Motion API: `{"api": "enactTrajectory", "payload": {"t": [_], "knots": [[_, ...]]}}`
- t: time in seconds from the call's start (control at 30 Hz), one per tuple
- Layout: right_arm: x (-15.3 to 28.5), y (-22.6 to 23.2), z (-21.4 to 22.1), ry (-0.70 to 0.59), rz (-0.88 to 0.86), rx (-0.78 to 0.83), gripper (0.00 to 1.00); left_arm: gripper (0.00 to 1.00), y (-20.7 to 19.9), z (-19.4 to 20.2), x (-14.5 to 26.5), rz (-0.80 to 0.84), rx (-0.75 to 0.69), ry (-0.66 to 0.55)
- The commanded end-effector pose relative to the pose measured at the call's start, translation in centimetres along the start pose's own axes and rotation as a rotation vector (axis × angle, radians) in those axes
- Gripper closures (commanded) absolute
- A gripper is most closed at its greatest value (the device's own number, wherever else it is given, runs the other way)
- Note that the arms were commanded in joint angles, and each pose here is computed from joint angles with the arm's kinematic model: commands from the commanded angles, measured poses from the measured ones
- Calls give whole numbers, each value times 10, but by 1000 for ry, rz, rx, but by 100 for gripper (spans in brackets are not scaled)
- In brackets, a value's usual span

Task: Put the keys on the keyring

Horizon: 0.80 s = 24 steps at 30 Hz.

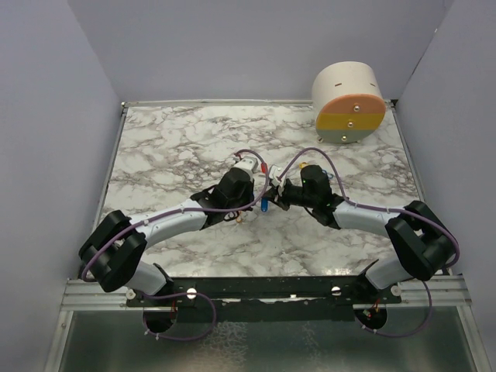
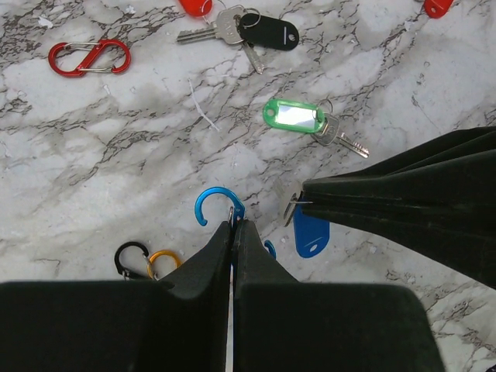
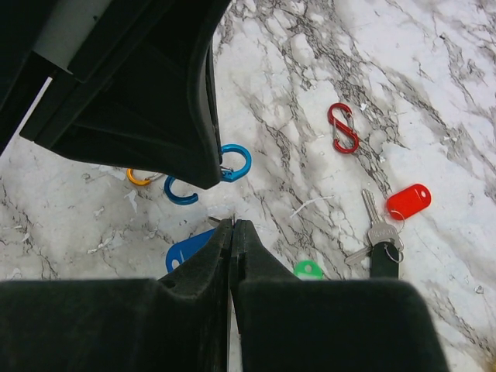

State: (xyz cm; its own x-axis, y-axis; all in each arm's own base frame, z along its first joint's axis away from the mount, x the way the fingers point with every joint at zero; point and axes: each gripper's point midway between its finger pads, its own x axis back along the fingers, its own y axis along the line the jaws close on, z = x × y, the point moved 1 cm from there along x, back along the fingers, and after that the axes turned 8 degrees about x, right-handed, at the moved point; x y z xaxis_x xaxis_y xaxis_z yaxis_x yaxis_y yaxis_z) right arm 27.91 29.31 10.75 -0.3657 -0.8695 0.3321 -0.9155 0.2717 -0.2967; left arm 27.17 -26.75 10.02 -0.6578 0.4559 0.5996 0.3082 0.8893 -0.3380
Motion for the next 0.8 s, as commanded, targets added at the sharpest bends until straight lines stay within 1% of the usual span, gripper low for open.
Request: {"api": "enactTrajectory", "payload": {"t": [0.0,0.77], "knots": [[-4,8,-5,-29,-40,28,99,100,-17,-16,-2,44,1,-37],[-6,15,-7,-36,-77,39,99,100,-25,-17,-4,54,-7,-38]]}}
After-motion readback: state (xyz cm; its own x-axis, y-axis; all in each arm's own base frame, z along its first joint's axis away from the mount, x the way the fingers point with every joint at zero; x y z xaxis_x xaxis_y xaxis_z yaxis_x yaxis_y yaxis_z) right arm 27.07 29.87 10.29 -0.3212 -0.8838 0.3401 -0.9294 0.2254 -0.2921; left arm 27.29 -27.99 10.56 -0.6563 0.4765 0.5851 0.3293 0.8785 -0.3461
